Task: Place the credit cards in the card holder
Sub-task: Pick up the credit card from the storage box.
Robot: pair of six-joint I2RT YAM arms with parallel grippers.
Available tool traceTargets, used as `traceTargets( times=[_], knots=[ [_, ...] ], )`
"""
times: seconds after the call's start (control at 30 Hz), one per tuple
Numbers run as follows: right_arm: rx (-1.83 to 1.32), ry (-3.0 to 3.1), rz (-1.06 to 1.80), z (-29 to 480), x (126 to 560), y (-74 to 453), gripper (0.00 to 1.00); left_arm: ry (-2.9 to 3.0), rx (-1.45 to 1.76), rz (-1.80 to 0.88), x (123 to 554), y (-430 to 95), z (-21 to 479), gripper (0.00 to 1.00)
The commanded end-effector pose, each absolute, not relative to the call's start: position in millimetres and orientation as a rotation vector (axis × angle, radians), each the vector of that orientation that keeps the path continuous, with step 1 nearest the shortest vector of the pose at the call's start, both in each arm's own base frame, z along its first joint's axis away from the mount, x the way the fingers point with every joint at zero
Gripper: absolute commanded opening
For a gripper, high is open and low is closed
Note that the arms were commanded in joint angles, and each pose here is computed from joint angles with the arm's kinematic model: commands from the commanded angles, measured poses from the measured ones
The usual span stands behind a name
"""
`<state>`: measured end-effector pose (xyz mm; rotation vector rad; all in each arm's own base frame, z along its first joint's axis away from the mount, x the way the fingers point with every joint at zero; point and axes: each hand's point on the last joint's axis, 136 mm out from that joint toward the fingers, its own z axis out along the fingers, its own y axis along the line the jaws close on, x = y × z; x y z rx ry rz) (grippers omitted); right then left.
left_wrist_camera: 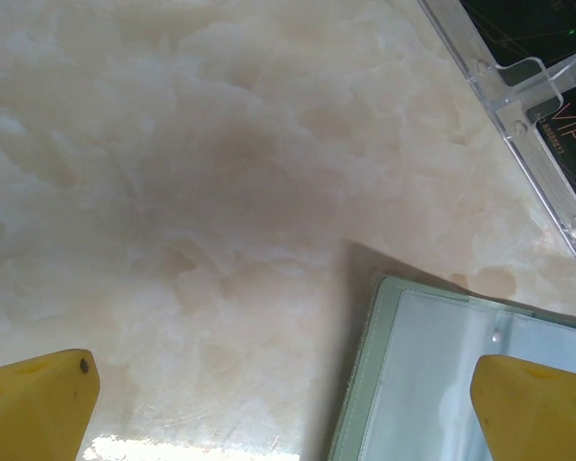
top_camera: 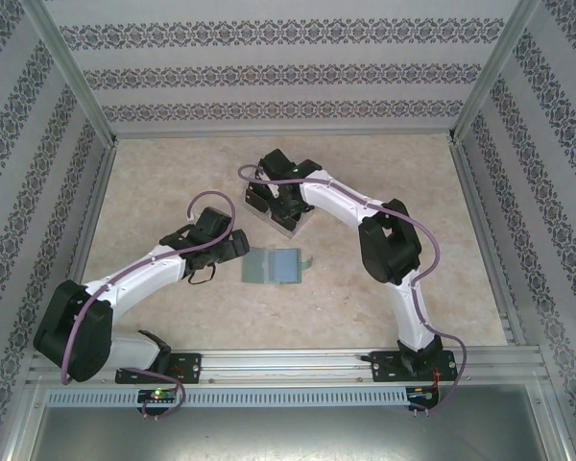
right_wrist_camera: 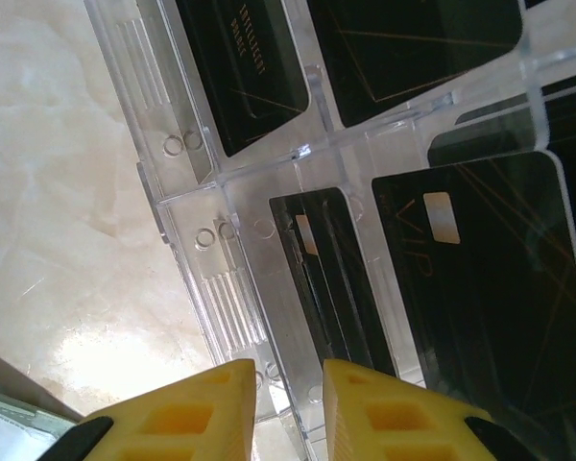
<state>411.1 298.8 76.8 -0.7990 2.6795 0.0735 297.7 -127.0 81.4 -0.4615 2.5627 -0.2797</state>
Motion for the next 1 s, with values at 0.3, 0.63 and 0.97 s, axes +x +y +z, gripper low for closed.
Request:
traceTargets(
  times=[0.3,0.63,0.97],
  knots=[
    [-0.886,2.692,0.006,65.3,404.9,303.9,0.21,2.526,-0.504,-0.305,301.2,-123.2,86.8,1.00],
    [-0.890,2.698,0.024,65.8,403.7,305.3,0.13,2.525,-0.508,-0.306,299.6,-122.6,86.3,1.00],
    [-0.891,2.713,0.041,63.7,405.0,305.6,0.14,2.516,-0.505,-0.303,300.3,-121.6,89.1,1.00]
  ],
)
